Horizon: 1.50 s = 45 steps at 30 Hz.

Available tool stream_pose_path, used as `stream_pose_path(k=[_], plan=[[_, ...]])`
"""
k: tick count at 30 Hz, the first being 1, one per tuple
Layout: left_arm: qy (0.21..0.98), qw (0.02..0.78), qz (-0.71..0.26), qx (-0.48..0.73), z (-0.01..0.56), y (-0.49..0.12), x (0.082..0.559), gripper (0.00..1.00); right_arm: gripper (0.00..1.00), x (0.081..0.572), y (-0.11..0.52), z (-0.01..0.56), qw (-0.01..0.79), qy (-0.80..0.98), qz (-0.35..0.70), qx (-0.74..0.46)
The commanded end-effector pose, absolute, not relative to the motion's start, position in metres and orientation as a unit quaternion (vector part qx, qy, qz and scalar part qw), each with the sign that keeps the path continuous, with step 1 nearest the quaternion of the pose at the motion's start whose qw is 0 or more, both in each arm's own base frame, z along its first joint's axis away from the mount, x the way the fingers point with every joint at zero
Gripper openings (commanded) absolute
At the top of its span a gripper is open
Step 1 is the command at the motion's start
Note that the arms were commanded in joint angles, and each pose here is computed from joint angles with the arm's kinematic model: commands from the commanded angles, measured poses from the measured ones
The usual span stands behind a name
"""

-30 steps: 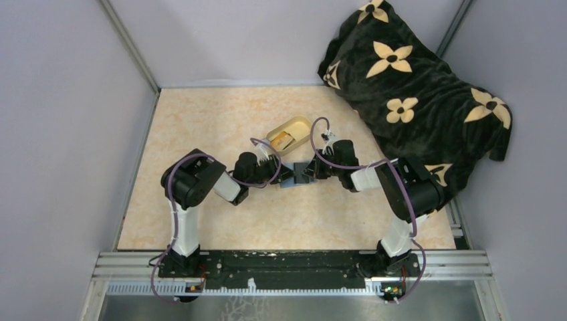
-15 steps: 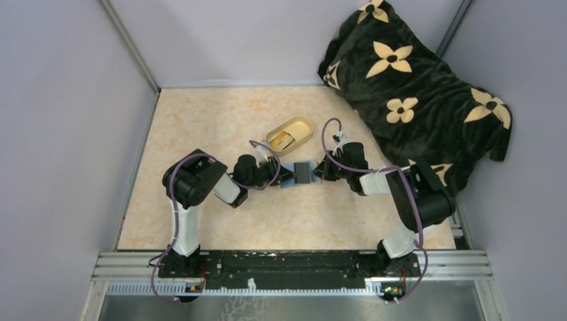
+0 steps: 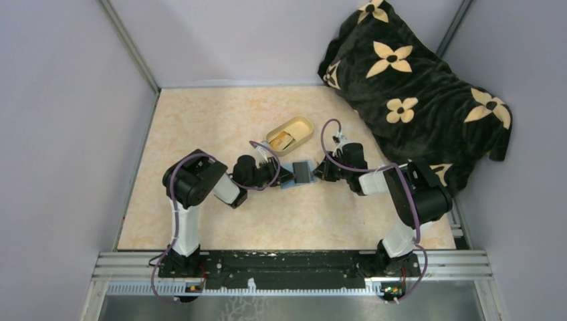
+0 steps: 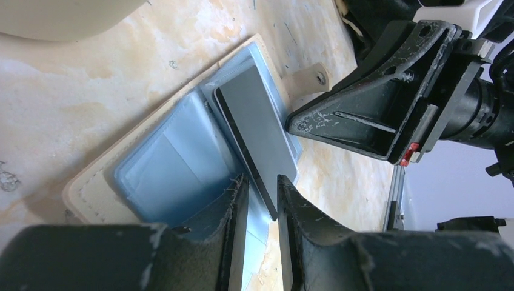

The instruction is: Take the credit cards out of the card holder

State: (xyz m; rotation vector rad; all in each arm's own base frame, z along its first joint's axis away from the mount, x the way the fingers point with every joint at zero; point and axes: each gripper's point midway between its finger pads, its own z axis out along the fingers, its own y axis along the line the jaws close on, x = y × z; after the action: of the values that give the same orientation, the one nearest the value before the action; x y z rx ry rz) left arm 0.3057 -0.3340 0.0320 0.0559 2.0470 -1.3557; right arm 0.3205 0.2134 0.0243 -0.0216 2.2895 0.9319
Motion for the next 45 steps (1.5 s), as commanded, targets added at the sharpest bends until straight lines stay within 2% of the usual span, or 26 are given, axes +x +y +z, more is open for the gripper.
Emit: stream_pose_path(k=[1, 10, 12, 18, 45], plan=[[0.795, 0.304, -0.524, 0.029, 0.015, -0.334, 0.292, 0.31, 0.0, 0.316, 0.21, 0.002, 0.31, 0.888, 0.338, -0.006], [0.787, 0.299, -0.539, 0.027, 0.018, -0.338, 0.291, 0.31, 0.0, 0.313, 0.216, -0.004, 0.301, 0.889, 0.344, -0.008], [0.787, 0.299, -0.539, 0.027, 0.018, -0.338, 0.291, 0.25, 0.0, 0.313, 0.216, -0.004, 0.301, 0.889, 0.344, -0.008], [0.786, 0.298, -0.541, 0.025, 0.018, -0.337, 0.289, 0.0, 0.0, 0.313, 0.216, -0.005, 0.298, 0.89, 0.344, -0.006], [0.779, 0.289, -0.557, 0.001, 0.032, -0.306, 0.266, 0.0, 0.0, 0.316, 0.21, -0.018, 0.291, 0.897, 0.333, 0.008]])
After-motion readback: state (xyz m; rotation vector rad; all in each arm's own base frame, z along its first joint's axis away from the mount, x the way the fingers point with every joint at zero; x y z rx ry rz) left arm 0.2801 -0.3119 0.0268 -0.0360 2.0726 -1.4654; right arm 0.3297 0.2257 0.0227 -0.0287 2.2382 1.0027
